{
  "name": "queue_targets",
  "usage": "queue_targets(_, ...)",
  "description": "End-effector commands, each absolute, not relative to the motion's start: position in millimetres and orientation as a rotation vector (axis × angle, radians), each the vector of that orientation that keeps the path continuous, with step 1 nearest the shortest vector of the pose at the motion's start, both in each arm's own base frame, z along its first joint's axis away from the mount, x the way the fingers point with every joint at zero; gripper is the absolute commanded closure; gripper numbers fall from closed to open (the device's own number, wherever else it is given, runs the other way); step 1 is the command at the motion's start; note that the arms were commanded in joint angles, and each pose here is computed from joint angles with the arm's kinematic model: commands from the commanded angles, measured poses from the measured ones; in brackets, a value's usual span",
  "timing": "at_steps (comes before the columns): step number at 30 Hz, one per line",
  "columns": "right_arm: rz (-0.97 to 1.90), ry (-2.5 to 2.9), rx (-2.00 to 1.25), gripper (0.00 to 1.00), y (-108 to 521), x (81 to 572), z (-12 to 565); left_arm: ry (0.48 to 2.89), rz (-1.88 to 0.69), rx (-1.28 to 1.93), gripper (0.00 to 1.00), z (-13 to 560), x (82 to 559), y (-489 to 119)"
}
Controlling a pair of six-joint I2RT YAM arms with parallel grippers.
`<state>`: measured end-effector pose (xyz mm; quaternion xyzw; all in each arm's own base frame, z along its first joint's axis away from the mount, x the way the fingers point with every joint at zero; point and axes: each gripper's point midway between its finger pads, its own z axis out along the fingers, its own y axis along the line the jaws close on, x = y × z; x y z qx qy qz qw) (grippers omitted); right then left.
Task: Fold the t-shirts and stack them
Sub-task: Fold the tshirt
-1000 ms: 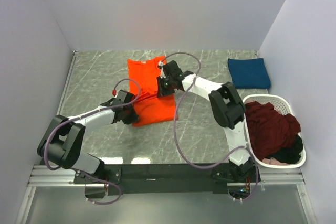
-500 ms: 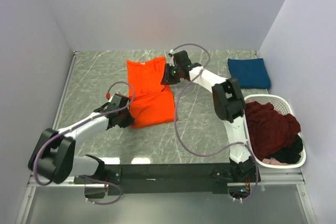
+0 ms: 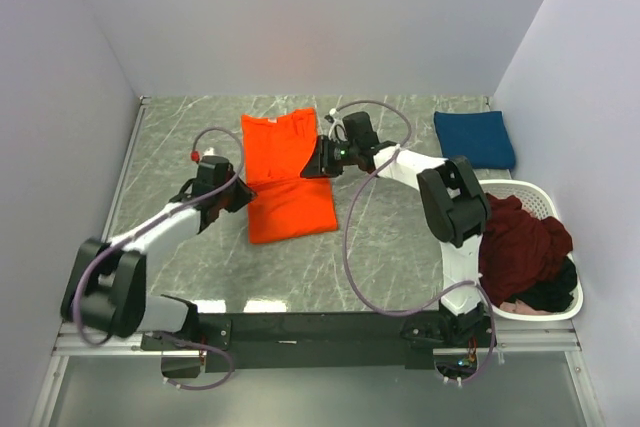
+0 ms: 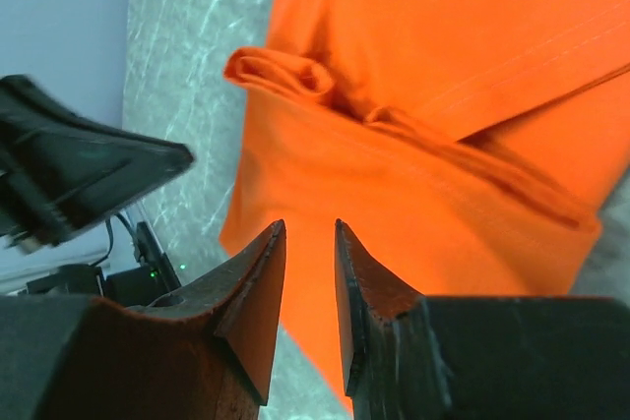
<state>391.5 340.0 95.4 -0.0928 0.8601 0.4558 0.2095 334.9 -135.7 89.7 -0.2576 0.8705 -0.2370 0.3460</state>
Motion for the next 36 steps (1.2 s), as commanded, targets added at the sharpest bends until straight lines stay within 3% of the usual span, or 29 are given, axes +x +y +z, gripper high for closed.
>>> queue_targets(1,1.358,2.344,-0.256,0.66,340,405,90,2.192,-0.697,-0.609,0.87,98,367,-149)
queue_targets(10,1.384,2.406,-0.078,0.66,313,450,45,2.17,-0.625,-0.769,0.89,62,435,-114)
queue_targets(19,1.412,2.374,-0.019,0.66,296,471,57,2.209,-0.658,-0.835,0.85,46,452,-100)
queue_targets(26,1.435,2.279,-0.055,0.64,288,440,111,2.116,-0.692,-0.796,0.76,118,429,-99)
queue_targets(32,1.497,2.336,-0.101,0.64,294,373,108,2.204,-0.766,-0.688,0.76,126,374,-134)
queue_targets(36,1.562,2.37,-0.147,0.64,303,333,97,2.343,-0.826,-0.64,0.77,90,322,-163)
